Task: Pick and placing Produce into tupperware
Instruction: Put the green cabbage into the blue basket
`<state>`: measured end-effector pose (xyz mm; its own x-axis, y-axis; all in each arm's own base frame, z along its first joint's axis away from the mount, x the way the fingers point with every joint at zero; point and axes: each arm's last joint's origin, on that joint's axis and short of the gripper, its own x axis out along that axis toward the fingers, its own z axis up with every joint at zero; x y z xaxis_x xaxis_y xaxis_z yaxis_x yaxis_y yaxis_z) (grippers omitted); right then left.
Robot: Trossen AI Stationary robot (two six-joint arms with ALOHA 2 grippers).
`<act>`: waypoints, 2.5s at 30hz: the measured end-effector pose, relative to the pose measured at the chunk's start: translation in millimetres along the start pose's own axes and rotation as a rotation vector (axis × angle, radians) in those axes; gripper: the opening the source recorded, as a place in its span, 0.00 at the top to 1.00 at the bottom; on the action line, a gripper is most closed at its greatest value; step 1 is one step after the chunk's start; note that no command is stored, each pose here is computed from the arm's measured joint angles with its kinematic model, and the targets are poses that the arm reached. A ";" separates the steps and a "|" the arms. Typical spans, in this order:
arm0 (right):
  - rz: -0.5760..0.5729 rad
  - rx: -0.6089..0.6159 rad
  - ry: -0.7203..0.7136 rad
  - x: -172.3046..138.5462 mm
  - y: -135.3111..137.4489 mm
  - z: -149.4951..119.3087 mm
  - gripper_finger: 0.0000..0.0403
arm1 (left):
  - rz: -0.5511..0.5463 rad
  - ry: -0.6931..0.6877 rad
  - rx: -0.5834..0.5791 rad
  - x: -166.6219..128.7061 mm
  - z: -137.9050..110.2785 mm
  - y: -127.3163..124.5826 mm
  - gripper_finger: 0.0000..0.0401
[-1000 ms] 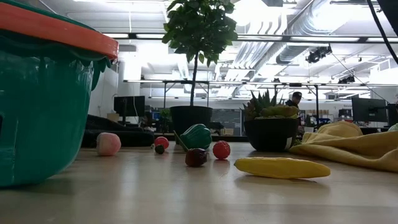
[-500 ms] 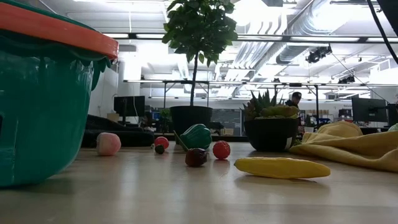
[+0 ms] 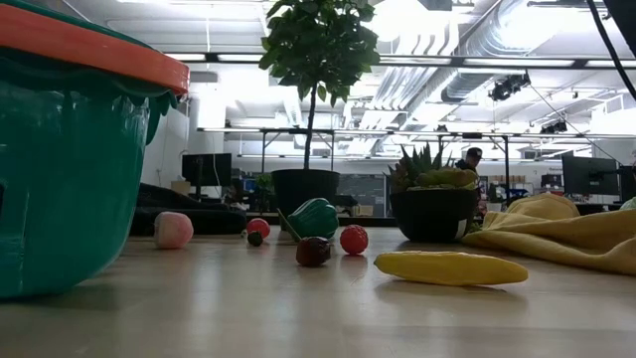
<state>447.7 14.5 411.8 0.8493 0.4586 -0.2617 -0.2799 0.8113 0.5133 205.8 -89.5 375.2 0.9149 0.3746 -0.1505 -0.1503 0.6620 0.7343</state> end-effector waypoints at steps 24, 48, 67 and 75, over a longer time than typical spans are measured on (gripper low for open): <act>0.002 -0.002 -0.002 2.0 0.9 -0.9 0.42 | 0.021 0.017 -0.001 1.8 0.5 -1.7 0.35; -0.003 -0.001 -0.005 2.1 0.9 -0.9 0.42 | 0.020 -0.037 -0.053 1.6 5.6 1.3 0.45; 0.003 0.003 -0.003 3.5 2.8 -1.8 0.42 | 0.014 -0.028 -0.036 1.6 4.4 0.3 0.49; 0.004 0.001 -0.006 3.5 2.9 -1.5 0.42 | 0.015 -0.026 -0.036 1.6 4.3 0.3 0.47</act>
<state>449.1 19.1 411.1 0.8509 0.4595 -0.2548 -0.2827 0.8092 0.5151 208.8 -91.4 378.1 0.9219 0.3677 -0.1217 -0.1772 0.6798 0.7117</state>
